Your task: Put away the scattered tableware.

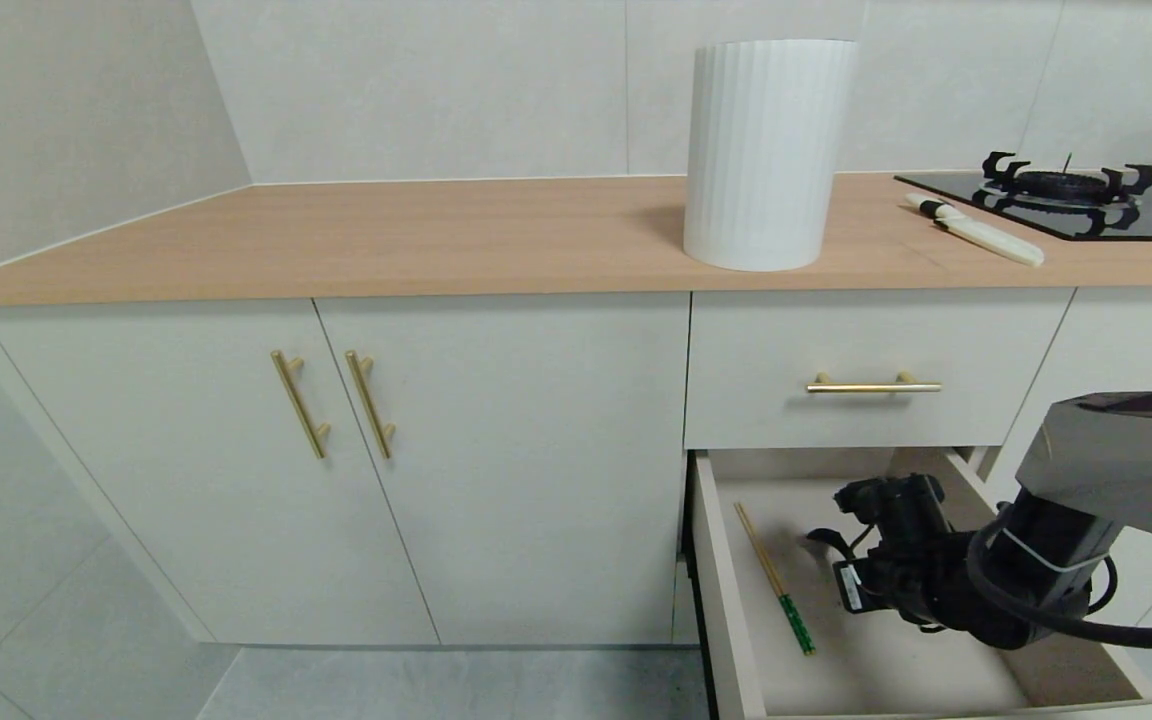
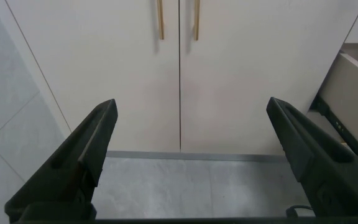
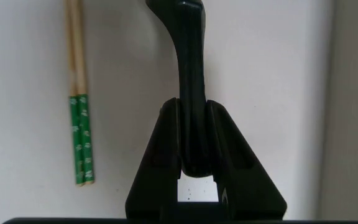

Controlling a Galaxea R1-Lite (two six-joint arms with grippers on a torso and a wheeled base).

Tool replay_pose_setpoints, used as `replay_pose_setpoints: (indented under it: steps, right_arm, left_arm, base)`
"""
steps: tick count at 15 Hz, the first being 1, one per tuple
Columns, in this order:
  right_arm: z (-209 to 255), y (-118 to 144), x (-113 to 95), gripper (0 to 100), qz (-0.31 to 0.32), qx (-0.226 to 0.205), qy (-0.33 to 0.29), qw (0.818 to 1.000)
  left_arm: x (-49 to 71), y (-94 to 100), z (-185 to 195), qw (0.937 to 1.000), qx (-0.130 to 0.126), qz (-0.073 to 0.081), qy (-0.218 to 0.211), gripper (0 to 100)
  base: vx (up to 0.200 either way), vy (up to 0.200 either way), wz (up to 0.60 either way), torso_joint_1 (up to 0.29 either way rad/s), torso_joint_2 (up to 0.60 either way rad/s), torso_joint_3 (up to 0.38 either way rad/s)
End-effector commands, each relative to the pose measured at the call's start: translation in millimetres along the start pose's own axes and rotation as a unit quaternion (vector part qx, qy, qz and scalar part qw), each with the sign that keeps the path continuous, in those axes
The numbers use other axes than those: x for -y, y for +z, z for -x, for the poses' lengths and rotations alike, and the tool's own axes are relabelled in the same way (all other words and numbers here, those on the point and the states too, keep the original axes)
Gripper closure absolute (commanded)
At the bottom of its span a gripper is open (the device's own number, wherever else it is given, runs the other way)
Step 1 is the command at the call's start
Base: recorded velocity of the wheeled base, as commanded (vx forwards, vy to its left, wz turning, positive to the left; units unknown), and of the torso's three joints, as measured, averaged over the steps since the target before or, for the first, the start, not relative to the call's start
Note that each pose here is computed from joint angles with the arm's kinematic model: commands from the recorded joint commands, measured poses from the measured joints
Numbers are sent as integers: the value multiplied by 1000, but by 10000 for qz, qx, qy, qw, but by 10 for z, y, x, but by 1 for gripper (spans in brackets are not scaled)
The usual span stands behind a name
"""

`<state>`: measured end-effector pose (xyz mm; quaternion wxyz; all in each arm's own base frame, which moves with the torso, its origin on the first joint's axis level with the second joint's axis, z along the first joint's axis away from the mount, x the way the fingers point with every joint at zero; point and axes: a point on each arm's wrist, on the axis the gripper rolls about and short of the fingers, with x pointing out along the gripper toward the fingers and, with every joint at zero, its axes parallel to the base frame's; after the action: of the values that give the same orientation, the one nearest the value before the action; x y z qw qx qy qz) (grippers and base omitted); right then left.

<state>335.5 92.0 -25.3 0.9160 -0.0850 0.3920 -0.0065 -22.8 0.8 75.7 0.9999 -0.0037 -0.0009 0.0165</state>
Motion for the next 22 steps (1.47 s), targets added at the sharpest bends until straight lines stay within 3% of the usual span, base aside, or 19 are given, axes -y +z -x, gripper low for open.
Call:
replay_pose_setpoints:
  steps: [1,15,16,22]
  right_arm:
    - [-85,-80,-14,100,46,-150,-18,9999]
    - [-108,-99,-10,100,68,-183,-117,9997]
    - [-108,-99,-10,0,60,-183,-117,9997]
    - [-87,-75,-5,0,47,-138,-114,9998]
  left_arm:
    - [0,2,-1,10000,-1,1,4,0]
    - [0,0,-1,10000,-8,1,4,0]
    - [0,0,-1,10000,-8,1,4,0]
    - [0,2,-1,10000,-1,1,4,0]
  base:
    - [0,0,0,0,0,0]
    - [0,0,0,0,0,0]
    - [0,0,0,0,0,0]
    - [0,0,0,0,0,0]
